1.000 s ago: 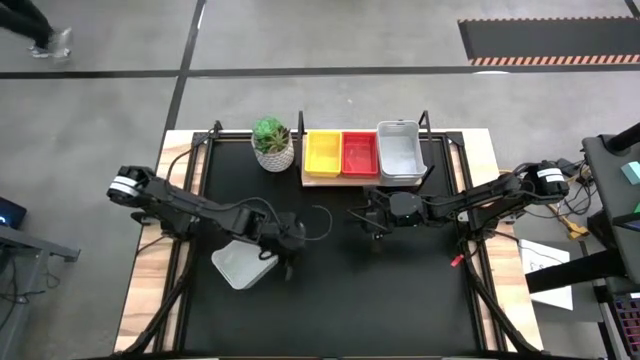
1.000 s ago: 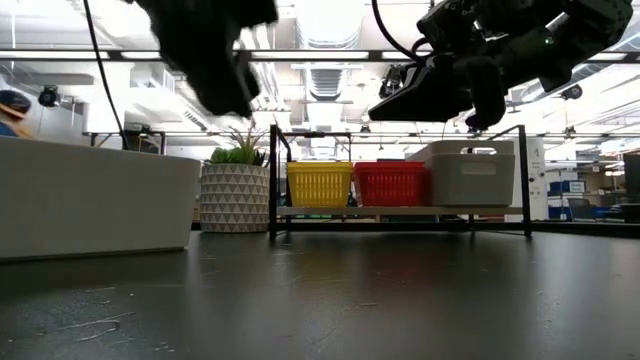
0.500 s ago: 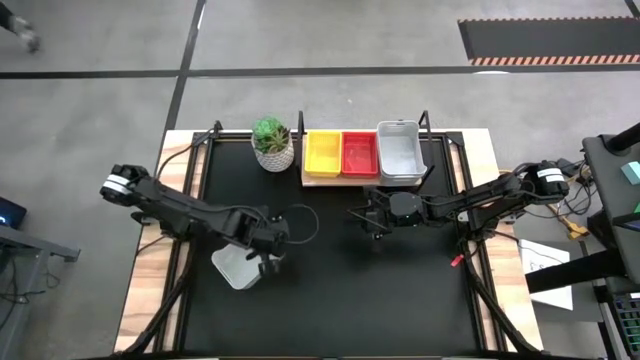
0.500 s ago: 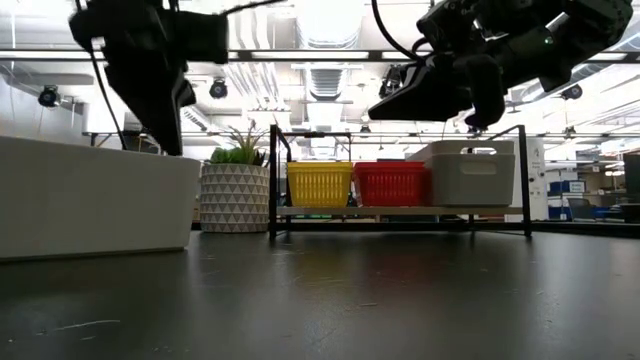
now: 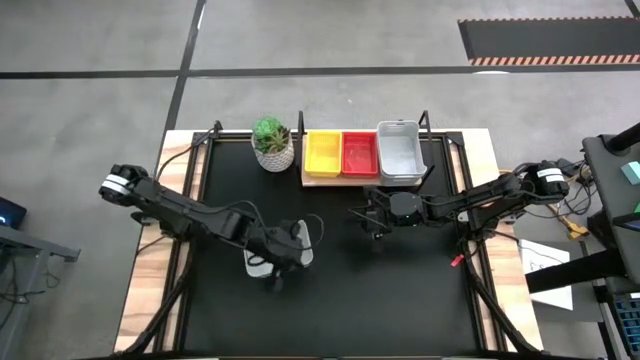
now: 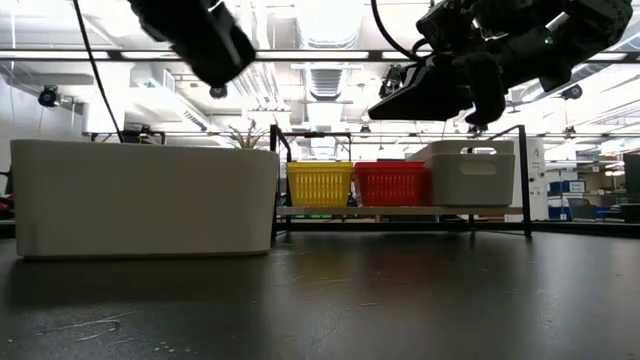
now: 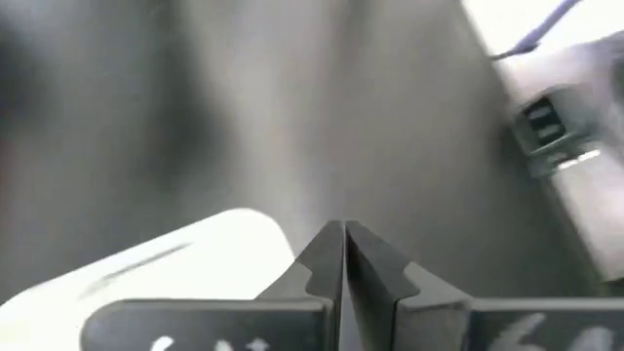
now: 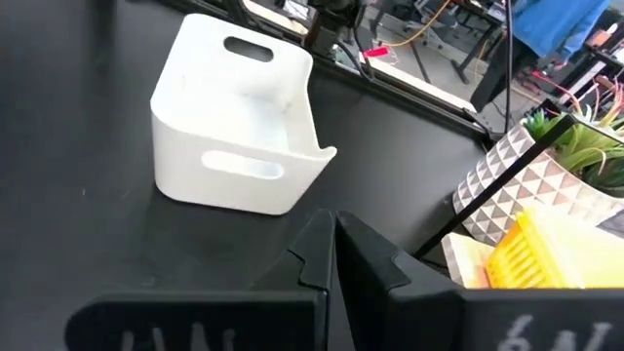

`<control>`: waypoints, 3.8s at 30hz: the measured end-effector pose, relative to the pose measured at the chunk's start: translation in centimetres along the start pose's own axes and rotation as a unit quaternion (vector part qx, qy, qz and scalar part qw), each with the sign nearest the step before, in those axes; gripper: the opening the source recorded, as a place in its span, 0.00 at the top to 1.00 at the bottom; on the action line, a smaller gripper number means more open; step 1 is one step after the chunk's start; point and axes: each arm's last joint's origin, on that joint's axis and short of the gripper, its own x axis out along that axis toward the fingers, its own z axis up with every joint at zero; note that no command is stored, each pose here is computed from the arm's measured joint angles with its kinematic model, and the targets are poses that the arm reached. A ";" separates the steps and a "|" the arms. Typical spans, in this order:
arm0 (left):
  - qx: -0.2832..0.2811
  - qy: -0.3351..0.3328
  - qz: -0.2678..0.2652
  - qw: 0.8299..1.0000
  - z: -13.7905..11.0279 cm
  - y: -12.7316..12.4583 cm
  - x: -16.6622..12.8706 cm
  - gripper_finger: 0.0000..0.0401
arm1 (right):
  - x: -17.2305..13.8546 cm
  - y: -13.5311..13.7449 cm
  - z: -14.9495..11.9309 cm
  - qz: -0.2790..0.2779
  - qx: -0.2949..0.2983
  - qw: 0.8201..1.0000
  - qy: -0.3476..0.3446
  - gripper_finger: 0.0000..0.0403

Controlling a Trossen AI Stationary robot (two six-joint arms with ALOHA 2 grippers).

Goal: Stack baskets on shelf by color
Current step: Stack the gray bin on top of the gray bin on the shelf

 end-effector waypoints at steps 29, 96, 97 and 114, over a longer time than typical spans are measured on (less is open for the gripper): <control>0.264 -0.312 0.333 0.850 -5.8 6.1 -9.0 1.00 | 10.4 -3.0 6.4 0.250 -0.164 0.946 0.122 0.57; 0.227 -0.354 0.357 0.834 -6.8 6.2 -9.2 1.00 | 1.3 -4.2 19.1 0.201 0.025 0.950 0.237 0.98; 0.227 -0.354 0.357 0.834 -6.8 6.2 -9.2 1.00 | 0.5 -4.6 19.4 0.179 0.024 0.954 0.240 0.98; 0.228 -0.352 0.357 0.834 -6.8 6.2 -9.1 1.00 | -7.4 -12.9 14.2 -0.035 0.058 0.930 0.362 0.98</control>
